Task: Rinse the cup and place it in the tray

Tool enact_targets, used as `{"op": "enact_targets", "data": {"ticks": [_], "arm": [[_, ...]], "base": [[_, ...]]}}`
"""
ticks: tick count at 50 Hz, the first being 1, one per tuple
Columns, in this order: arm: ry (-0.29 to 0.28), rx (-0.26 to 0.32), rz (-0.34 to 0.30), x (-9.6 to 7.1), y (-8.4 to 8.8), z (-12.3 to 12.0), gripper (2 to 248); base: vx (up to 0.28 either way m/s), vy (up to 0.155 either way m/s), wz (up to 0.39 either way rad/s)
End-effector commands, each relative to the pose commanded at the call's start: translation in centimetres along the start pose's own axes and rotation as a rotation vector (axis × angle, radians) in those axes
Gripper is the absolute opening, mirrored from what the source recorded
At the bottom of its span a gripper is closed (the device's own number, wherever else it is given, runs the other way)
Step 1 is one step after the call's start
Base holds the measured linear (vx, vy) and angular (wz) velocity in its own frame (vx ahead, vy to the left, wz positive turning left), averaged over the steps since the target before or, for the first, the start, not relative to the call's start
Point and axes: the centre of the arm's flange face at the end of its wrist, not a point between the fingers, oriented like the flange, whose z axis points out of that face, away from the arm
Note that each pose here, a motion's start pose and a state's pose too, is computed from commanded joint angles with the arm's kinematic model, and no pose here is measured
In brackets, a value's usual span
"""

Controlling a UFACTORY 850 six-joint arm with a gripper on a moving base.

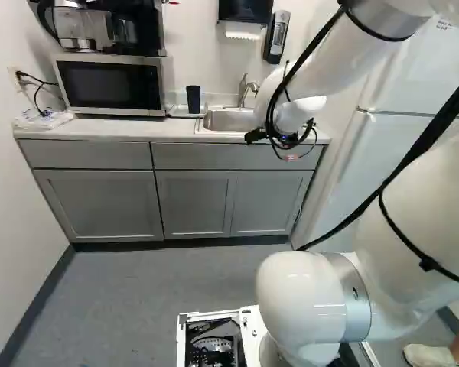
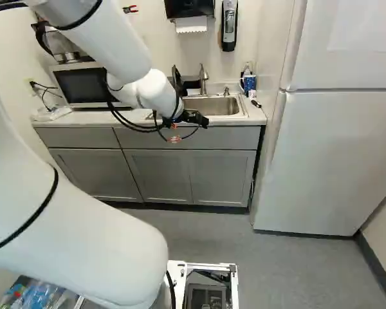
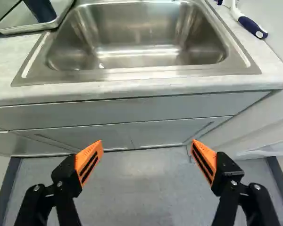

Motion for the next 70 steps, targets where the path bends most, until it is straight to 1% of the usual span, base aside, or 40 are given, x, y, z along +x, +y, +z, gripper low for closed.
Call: {"op": "enact_targets", "data": {"ticks": [15,32,53,70], "arm": [[0.090,0.018,-0.012,-4.2,-1.1,0.5,247],[0.177,0.039,-0.021,-8.3,-2.1,0.6,247],[0.263,0.062,-0.029,-12.5,-2.8,0.1,247],[0.315,0.077,-0.033,-15.0,-3.2,-0.4,247]], "base": [[0.000,0.000,0.000],[0.000,0.000,0.000],[0.000,0.000,0.000],[0.000,0.000,0.000]]}}
